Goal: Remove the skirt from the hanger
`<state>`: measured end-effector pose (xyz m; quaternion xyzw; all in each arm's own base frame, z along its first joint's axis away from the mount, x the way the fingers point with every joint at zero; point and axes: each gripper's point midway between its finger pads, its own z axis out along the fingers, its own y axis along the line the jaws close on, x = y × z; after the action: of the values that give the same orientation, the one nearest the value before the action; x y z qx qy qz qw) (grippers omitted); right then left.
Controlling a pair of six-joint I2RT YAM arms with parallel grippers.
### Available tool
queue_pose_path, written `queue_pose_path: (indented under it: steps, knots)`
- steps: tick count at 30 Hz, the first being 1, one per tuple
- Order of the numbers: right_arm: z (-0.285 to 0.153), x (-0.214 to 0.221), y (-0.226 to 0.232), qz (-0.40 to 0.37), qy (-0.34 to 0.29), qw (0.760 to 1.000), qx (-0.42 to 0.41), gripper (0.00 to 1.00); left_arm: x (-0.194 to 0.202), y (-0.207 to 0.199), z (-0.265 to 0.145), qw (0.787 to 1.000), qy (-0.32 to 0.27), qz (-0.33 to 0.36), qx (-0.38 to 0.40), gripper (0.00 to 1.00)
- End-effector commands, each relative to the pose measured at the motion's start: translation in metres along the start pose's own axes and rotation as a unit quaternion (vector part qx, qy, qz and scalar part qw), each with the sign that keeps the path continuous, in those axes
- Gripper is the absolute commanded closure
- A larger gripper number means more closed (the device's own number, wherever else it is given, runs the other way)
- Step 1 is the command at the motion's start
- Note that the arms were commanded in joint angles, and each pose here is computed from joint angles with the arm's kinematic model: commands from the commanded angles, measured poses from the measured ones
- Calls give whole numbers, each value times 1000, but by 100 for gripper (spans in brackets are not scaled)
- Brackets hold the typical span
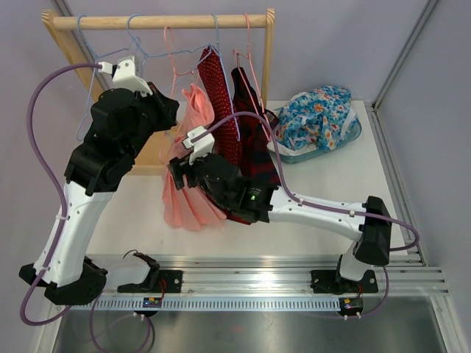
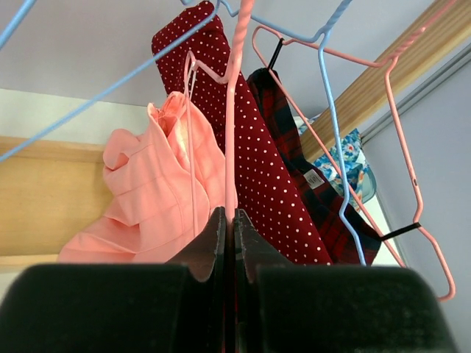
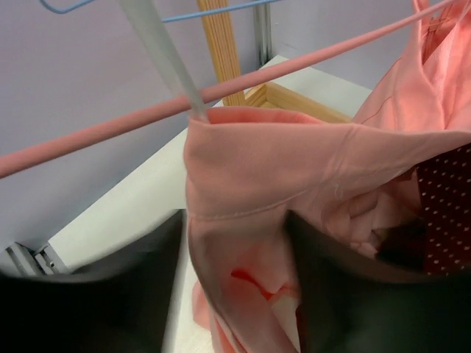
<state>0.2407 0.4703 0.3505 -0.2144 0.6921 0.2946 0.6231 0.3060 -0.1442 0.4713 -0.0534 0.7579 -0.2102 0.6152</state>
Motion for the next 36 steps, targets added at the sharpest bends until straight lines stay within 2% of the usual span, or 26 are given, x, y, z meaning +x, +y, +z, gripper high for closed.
queue_pose_path:
  steps: [1,2,3,4,9,17,30,36]
  knots:
    - [13,-26,6,18,-53,998,17,51,-35,-19,-18,996,-66,-33,49,100]
    - [17,-19,9,14,-45,999,11,74,-34,-18,-18,996,-66,-33,48,100]
    - [20,-16,12,14,-41,999,11,91,-34,-17,-21,996,-67,-34,47,100]
    - [21,-14,13,17,-38,999,11,100,-34,-16,-21,996,-67,-32,45,100]
    - [7,-22,16,20,-43,999,-3,100,-27,-3,-19,997,-73,-22,19,100]
    - [-38,-58,33,24,-60,997,-45,100,11,22,11,998,-61,-6,-28,100]
    - [-107,-89,105,6,-70,987,-143,100,8,35,44,992,-90,-20,-88,100]
    - [-135,-96,128,-23,-83,984,-154,100,9,49,54,986,-104,-6,-128,100]
